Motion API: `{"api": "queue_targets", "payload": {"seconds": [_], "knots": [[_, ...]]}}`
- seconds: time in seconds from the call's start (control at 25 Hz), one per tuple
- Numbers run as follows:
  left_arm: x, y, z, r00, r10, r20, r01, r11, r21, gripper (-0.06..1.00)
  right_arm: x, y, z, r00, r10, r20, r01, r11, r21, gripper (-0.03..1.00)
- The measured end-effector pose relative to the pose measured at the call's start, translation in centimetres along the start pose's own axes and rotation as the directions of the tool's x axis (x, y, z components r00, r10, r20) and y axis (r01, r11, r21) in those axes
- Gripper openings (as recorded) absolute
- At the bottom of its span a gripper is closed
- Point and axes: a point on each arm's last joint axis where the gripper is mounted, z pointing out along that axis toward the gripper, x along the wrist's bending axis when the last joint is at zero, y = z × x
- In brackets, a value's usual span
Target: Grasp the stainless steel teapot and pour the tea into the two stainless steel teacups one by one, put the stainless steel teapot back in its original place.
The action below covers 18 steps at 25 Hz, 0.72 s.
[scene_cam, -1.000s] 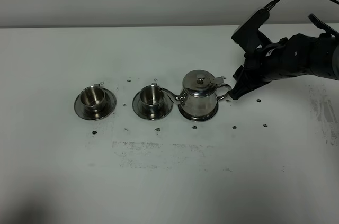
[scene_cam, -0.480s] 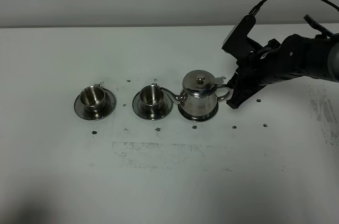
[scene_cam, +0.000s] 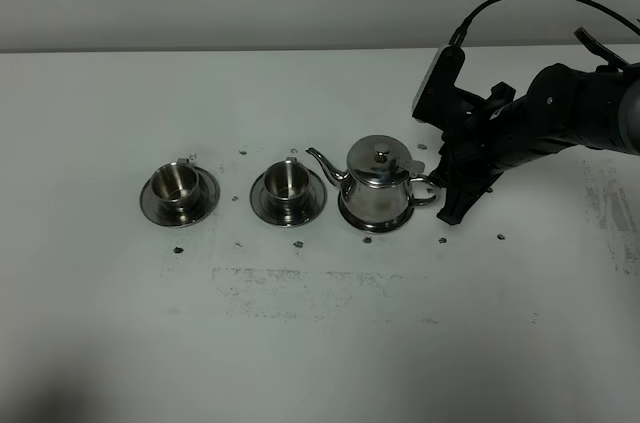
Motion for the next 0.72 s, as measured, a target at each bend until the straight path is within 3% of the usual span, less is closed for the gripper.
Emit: {"api": "queue_targets", "payload": {"seconds": [0.72], "knots": [[0.0, 0.0, 0.0, 1.000, 0.000, 0.000, 0.000, 1.000, 0.000, 0.38, 1.2, 0.3, -0.6, 0.980, 0.052, -0.192, -0.045, 0.998, 0.041, 0.34]]}}
